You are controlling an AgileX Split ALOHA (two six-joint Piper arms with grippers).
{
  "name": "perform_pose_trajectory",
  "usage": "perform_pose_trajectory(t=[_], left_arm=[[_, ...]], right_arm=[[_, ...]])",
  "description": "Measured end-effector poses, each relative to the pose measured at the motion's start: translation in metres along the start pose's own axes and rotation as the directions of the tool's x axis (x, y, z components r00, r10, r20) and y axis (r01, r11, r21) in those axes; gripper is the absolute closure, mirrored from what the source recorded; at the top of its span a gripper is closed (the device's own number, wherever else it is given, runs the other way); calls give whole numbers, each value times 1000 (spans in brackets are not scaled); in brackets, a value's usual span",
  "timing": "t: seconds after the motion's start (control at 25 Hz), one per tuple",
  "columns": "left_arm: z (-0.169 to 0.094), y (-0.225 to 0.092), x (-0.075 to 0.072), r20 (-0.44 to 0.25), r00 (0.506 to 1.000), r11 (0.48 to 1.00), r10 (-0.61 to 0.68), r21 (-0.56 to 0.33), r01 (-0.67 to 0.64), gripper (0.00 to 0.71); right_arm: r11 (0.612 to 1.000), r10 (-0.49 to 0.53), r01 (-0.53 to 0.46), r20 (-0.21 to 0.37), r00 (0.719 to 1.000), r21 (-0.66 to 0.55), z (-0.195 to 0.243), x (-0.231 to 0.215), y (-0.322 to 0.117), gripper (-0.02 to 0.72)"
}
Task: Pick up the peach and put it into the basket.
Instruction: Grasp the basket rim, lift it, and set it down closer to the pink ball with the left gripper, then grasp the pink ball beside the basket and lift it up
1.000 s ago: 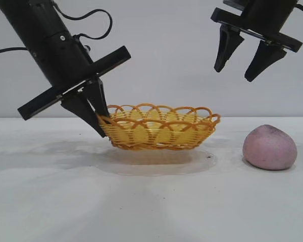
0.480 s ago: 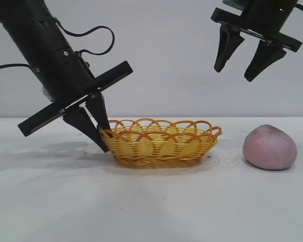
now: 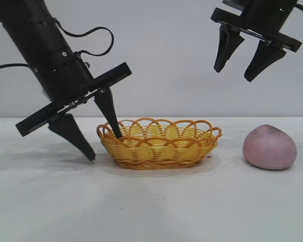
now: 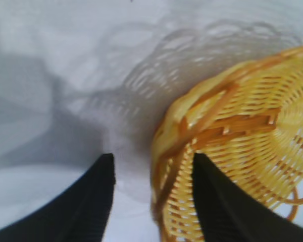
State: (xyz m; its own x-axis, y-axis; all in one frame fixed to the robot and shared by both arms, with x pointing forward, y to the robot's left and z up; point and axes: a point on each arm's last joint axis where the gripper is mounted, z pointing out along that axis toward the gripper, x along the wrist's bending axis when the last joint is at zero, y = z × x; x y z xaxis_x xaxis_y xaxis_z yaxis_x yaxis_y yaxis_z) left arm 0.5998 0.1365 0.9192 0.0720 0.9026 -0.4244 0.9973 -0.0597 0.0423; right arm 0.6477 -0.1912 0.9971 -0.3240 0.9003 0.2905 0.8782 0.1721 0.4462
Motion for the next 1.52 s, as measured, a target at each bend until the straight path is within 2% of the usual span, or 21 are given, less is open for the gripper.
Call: perform_pose_trajectory(t=[0.04,0.08,0.28,0.44,0.68,0.76,0.88,1.16,1.28,1.4,1.52], left_arm=[[-5,3,-2,-15,999,1000,29,3,-29,212],[-9,6,-3,-31,998,998,58,3,-58,171],[-33,22,-11,-108,979,985,173,-11,-175,186],[-56,36,-14,-224,938,960,266,-29,-280,186],[-75,44,-3,-426,836,929,346,30,-370,186],[-78,45,3,-470,814,930,341,44,-364,186],[-85,49,19,-488,821,946,297,32,-323,186],[-110,49,75,-503,850,987,154,44,-153,186],[-119,50,92,-504,857,994,104,24,-107,186],[-126,43,99,-497,864,997,79,18,-81,186],[-136,31,93,-485,872,997,71,7,-77,186]], right_arm=[[1000,0,0,0,1000,0,0,0,0,260],[1000,0,0,0,1000,0,0,0,0,260],[1000,0,0,-3,1000,9,0,0,-1,260],[1000,0,0,-8,1000,21,0,1,-2,260],[1000,0,0,-9,1000,24,0,1,-2,260],[1000,0,0,-9,1000,24,0,1,-2,260],[1000,0,0,-9,1000,24,0,1,-2,260],[1000,0,0,-9,1000,24,0,1,-2,260],[1000,0,0,-9,1000,24,0,1,-2,260],[1000,0,0,-9,1000,24,0,1,-2,260],[1000,0,0,-9,1000,25,0,1,-2,260]])
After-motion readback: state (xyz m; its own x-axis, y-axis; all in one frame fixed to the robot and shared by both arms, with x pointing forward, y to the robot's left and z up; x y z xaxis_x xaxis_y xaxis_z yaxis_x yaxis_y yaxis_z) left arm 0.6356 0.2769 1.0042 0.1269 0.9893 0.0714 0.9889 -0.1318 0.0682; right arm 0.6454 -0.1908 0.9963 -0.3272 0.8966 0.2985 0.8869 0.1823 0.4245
